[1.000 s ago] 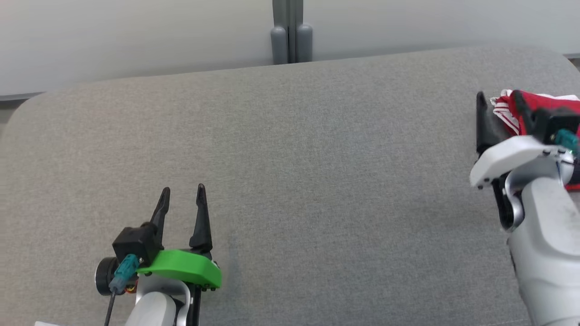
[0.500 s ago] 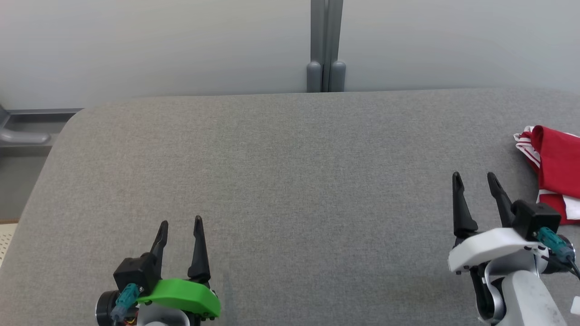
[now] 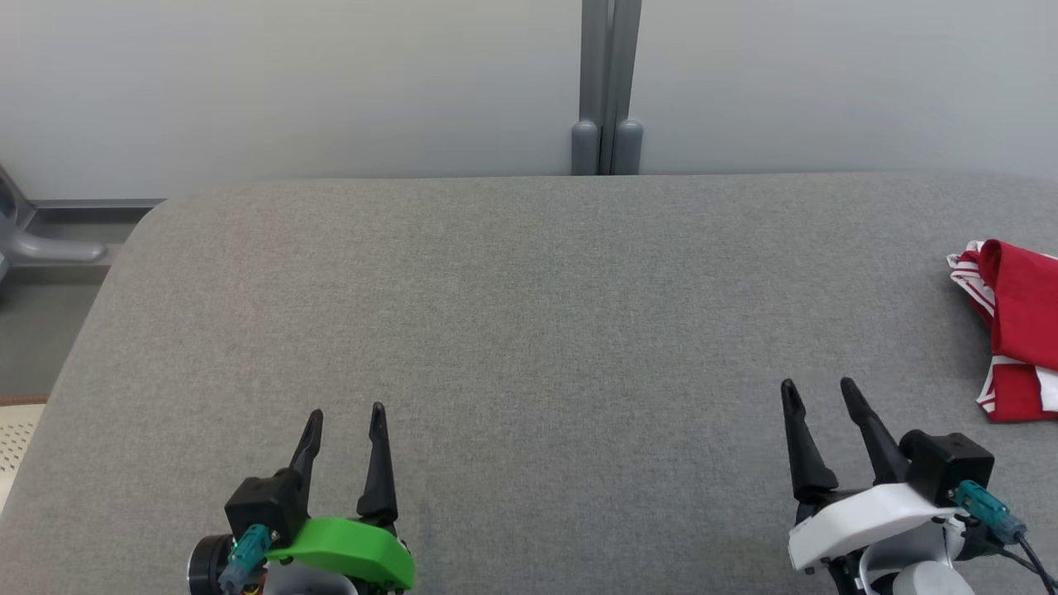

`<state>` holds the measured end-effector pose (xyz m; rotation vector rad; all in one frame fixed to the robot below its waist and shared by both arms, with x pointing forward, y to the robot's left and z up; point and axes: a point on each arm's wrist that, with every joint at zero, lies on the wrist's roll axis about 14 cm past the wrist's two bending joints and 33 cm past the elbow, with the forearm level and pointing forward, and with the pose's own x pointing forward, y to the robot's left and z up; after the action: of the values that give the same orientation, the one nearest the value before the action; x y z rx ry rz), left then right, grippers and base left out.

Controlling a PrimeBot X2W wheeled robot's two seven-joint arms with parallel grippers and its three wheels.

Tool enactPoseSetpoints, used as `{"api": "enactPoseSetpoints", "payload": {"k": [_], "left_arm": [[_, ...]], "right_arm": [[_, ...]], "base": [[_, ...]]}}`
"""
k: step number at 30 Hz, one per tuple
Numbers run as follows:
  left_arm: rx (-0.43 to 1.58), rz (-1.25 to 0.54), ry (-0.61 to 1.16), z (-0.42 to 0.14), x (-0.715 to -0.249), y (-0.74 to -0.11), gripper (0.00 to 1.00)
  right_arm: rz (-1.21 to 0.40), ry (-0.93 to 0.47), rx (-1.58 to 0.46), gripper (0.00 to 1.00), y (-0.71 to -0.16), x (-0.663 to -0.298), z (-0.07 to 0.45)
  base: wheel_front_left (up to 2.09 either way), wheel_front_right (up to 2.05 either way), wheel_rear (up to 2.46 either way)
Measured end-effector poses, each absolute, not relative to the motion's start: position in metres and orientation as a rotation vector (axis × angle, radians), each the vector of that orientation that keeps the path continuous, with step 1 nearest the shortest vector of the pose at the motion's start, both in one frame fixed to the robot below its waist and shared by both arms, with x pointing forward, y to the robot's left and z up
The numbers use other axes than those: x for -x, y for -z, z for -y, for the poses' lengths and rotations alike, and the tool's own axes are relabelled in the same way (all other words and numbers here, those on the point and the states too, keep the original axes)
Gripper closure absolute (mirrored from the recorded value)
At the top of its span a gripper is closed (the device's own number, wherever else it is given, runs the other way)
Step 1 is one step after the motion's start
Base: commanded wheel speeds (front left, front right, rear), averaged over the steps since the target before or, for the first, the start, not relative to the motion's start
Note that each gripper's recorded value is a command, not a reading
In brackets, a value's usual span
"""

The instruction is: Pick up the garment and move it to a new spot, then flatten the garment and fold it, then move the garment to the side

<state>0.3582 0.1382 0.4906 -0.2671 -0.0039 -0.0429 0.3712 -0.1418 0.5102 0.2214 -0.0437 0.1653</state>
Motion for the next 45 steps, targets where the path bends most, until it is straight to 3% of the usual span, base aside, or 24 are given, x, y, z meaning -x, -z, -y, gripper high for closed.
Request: {"api": "enactPoseSetpoints", "payload": {"k": [26, 27, 45], "left_arm": [[0.268, -0.012, 0.061, -0.131, -0.358, -0.486, 0.0], [0.268, -0.011, 0.062, -0.131, -0.358, -0.486, 1.0], [0.492, -0.13, -0.016, -0.148, -0.354, -0.461, 1.0]], "right_arm": [[0.031, -0.186, -0.22, 0.0, -0.51, -0.368, 0.135], [0.031, -0.185, -0.22, 1.0, -0.51, -0.368, 0.135], [-0.062, -0.115, -0.465, 1.0, -0.486, -0.363, 0.148]], "base": [[0.0, 0.0, 0.0], [0.0, 0.0, 0.0], [0.0, 0.0, 0.0]]}}
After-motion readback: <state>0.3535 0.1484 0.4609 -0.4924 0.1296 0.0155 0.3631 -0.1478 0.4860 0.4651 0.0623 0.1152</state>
